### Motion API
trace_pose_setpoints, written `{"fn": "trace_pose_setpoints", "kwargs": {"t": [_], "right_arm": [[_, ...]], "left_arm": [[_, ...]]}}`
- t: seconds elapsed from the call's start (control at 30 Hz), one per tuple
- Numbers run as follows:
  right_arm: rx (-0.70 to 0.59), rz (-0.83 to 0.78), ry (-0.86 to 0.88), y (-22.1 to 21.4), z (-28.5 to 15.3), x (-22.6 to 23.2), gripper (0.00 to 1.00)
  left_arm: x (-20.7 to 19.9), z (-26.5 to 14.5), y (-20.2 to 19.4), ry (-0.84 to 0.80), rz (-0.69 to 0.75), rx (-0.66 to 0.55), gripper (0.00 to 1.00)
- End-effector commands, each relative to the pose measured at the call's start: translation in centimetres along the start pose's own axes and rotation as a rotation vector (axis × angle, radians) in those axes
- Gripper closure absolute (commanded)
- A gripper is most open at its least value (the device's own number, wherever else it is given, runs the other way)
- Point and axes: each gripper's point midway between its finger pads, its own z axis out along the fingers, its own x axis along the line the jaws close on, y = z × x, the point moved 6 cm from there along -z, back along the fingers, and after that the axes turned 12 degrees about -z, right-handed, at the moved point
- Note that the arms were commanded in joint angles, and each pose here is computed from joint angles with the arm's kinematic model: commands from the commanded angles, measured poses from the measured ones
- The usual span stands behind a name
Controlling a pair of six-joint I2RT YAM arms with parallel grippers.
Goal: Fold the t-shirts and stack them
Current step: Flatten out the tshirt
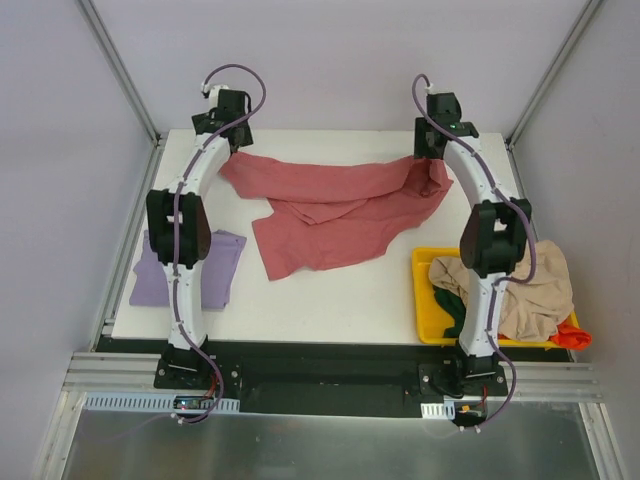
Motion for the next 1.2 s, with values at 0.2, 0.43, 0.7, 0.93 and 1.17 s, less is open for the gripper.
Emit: {"fn": "trace_pose_setpoints", "kwargs": {"t": [0.2, 0.43, 0.7, 0.93, 1.17], "right_arm": [[-0.071, 0.065, -0.061, 2.6, -7.7, -1.0, 0.04], [-0.061, 0.122, 0.222, -5.5, -13.8, 4.9, 0.04], [-0.048, 0.104, 0.474, -12.5, -18.7, 11.7, 0.04], [-0.037, 0.176, 0.473, -16.4, -20.6, 11.4, 0.04], [-0.043, 0.222, 0.407, -18.3, -22.3, 9.2, 0.04]], "left_arm": [[-0.1, -8.6, -0.2, -0.256, -0.108, 0.232, 0.01], [0.4, -14.3, -11.2, -0.368, -0.063, 0.539, 0.01], [1.8, -15.6, -20.0, -0.347, -0.007, 0.709, 0.01], [0.1, -17.1, -25.2, -0.423, 0.041, 0.799, 0.01], [-0.5, -20.4, -32.2, -0.456, 0.077, 0.998, 0.01]]}}
